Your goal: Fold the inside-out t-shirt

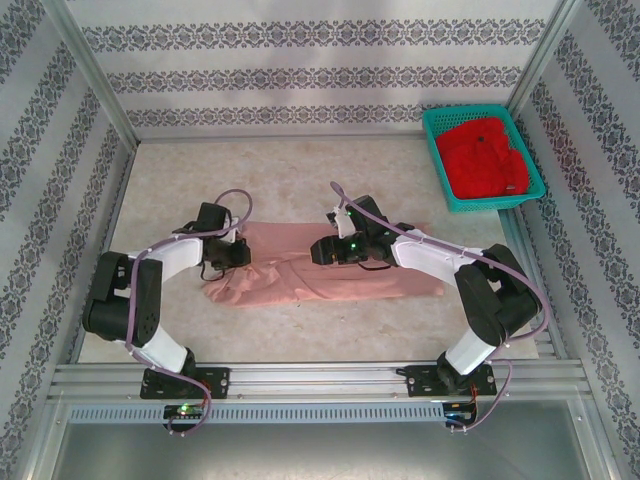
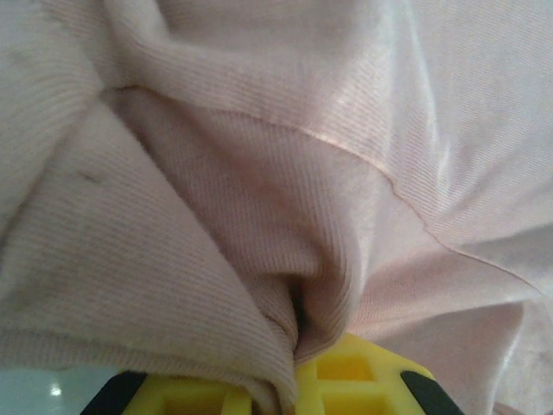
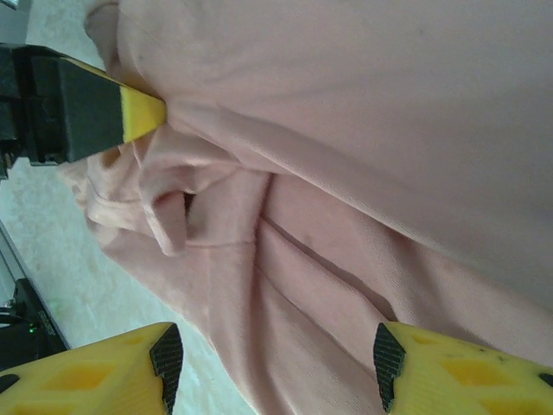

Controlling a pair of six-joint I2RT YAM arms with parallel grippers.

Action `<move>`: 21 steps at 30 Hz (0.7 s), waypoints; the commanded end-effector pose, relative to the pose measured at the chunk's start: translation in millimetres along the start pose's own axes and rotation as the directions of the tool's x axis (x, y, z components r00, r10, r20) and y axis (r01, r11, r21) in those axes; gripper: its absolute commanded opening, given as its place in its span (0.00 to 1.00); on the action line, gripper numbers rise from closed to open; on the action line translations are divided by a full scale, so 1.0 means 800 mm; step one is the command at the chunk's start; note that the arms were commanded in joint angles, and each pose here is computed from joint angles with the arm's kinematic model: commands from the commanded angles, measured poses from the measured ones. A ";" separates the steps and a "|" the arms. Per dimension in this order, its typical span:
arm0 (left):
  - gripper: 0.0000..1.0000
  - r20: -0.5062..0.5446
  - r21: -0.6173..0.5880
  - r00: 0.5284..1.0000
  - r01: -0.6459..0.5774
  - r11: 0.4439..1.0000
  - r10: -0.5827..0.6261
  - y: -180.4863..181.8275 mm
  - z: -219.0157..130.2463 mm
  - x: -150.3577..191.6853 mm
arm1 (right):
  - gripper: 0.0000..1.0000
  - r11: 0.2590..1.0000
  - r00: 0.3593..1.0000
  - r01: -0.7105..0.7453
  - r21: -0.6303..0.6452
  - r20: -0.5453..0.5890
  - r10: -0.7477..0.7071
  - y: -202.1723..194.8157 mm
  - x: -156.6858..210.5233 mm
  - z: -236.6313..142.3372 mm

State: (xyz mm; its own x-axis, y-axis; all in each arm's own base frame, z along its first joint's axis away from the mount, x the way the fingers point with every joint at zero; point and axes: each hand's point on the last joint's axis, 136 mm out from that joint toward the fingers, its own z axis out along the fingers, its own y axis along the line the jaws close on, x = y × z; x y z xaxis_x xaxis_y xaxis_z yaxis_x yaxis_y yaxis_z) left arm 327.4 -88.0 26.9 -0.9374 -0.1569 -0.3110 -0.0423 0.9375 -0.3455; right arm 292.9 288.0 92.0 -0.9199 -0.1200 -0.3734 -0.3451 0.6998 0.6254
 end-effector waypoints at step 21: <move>0.00 -0.245 -0.750 0.949 -0.315 0.582 0.199 -0.006 -0.162 -0.082 | 0.64 0.941 0.951 -0.254 0.226 0.236 0.200 -0.130 -0.024 -0.135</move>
State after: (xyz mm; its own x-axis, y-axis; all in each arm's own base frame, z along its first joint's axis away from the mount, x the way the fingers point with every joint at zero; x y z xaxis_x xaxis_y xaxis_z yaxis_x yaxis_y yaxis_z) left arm 363.0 -21.7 152.5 -0.9667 0.0513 -0.2506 -0.0830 0.8639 0.4968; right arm 331.9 144.3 119.9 -0.8878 0.2036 -0.4128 -0.0633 0.8343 0.5476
